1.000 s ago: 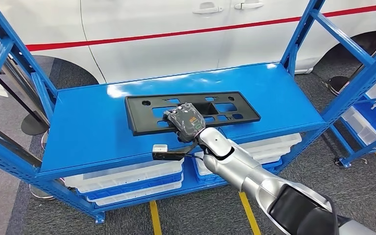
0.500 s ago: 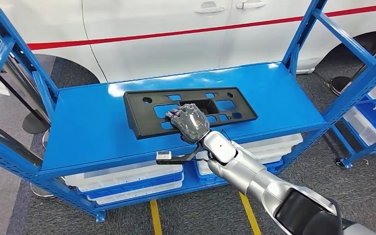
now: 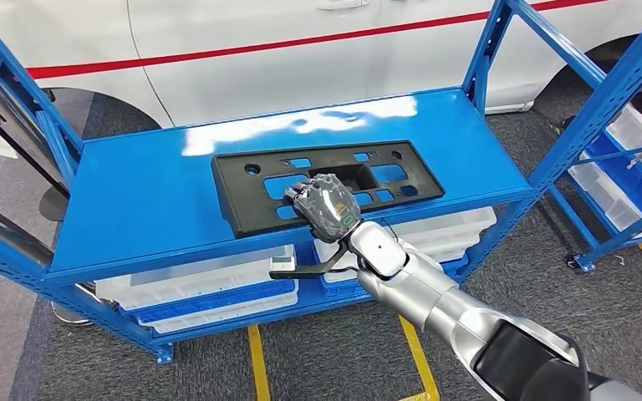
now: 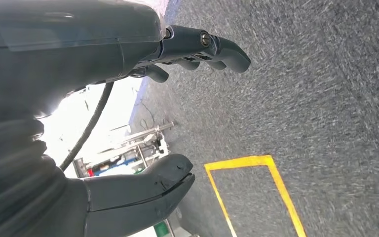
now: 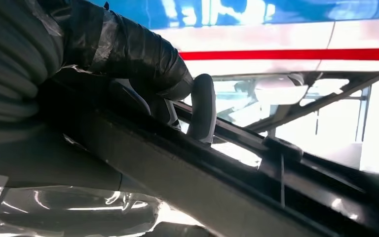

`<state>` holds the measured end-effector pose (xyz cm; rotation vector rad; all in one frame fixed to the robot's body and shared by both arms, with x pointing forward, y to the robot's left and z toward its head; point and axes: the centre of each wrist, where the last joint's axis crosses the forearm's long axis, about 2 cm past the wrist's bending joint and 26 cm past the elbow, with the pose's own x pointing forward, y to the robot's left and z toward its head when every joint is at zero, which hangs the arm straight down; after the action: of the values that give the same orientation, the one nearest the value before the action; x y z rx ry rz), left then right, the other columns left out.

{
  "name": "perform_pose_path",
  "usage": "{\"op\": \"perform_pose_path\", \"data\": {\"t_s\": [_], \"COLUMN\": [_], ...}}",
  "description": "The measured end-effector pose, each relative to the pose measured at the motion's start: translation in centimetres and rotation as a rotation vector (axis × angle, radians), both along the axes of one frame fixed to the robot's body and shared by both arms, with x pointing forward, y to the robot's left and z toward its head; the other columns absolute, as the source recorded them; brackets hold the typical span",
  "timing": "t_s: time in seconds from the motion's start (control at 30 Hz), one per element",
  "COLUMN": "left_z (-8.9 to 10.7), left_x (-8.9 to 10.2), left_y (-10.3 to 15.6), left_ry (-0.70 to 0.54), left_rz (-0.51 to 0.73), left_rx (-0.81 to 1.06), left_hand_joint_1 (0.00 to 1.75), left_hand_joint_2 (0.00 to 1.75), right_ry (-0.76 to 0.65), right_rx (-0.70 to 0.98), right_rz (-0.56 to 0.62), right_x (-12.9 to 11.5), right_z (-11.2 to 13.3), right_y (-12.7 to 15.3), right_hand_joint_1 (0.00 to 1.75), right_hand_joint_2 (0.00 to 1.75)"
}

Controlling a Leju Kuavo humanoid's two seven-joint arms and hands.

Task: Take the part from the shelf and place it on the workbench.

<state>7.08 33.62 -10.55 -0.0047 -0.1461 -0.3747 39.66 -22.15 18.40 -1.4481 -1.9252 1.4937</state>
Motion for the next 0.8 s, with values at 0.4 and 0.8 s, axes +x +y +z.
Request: {"op": "perform_pose_path", "data": {"t_s": [0.4,0.8], "left_z": [0.1,0.0], "left_x": [0.7,-0.6], "left_y": [0.4,1.1], "left_ry": [-0.017,-0.017], "left_rz": [-0.001,0.007], "left_rx": [0.011,0.018], "left_hand_joint_1": [0.00,0.00], "left_hand_joint_2": [1.75,1.75], "right_ry": [-0.070,-0.115], "right_rx": [-0.017,0.033], "right_rz": [0.035,0.083], "right_x": [-0.1,-0.8], "right_z": [1.2,2.5], "right_y": [0.8,3.3], "right_hand_joint_1": [1.75,1.75], "right_hand_joint_2": [1.75,1.75]}}
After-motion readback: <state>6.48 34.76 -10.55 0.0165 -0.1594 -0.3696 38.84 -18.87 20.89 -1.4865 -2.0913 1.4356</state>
